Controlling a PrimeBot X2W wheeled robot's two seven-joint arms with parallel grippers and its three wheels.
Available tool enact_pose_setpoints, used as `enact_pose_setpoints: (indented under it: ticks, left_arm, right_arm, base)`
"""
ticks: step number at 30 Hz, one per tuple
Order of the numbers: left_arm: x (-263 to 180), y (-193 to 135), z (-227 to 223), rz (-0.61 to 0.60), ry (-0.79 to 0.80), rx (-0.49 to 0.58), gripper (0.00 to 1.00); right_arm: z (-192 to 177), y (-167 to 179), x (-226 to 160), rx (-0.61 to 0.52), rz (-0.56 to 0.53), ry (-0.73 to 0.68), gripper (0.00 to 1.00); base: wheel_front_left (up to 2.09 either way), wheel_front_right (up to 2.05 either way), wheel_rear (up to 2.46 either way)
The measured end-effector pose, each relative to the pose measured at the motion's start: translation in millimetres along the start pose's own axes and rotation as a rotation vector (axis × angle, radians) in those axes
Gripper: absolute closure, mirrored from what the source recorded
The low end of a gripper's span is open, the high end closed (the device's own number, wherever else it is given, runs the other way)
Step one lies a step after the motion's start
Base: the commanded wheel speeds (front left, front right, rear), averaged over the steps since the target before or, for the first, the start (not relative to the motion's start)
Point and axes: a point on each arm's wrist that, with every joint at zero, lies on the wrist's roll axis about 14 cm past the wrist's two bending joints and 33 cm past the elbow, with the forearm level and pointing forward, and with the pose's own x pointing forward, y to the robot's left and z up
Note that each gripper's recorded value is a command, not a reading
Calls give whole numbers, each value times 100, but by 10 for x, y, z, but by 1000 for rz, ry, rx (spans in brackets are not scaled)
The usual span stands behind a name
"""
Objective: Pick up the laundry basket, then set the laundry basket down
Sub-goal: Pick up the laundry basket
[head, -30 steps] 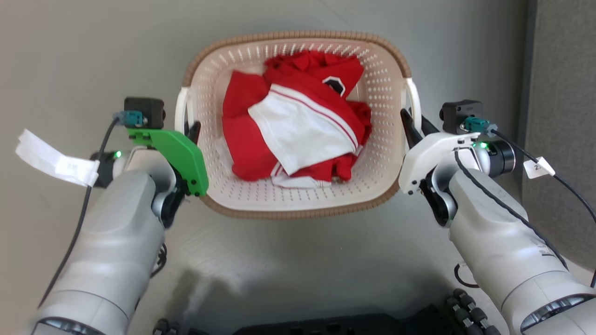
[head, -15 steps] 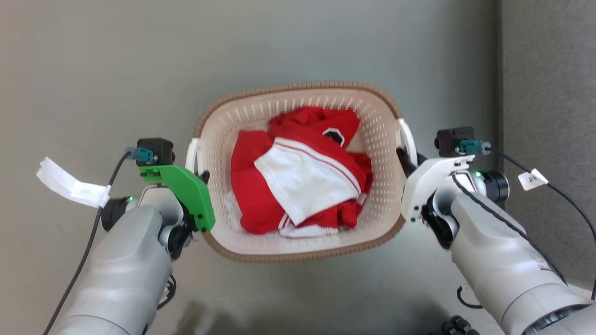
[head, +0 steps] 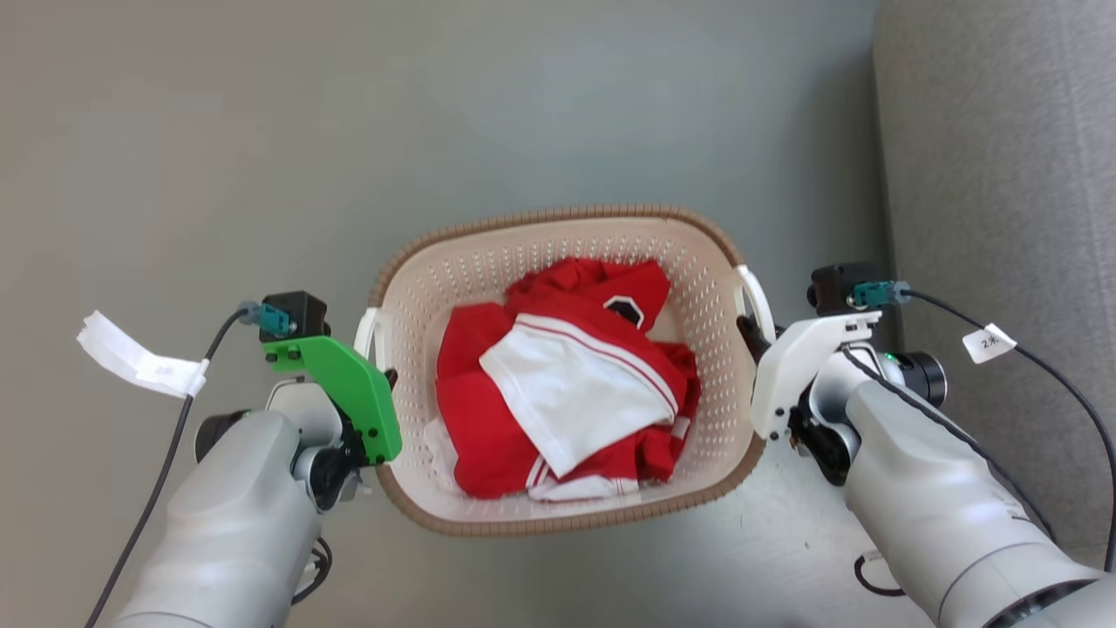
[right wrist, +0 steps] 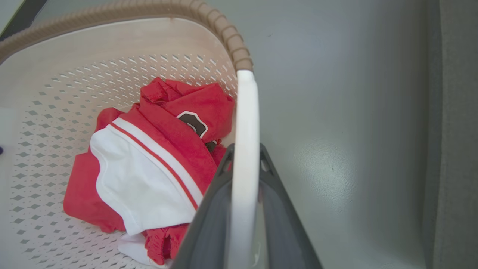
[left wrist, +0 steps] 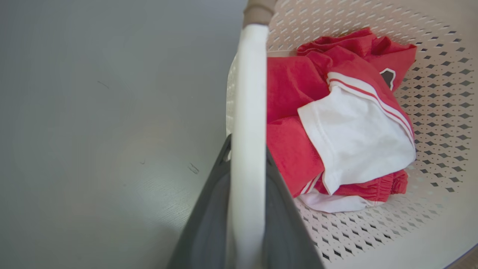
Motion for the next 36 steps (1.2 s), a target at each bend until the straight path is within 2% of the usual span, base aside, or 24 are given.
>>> enact_pose_setpoints:
  ticks: [26,36]
  left_arm:
    - [-672,-368,24,-34,-42,34,100]
    - [-833,-436,-148,-39,-45,36,100]
  right_arm:
    - [220,182,-712,-22,8,-49,100]
    - [22,233,-923,12,13,-30,100]
  base:
    - [0,0,0]
    - [0,0,0]
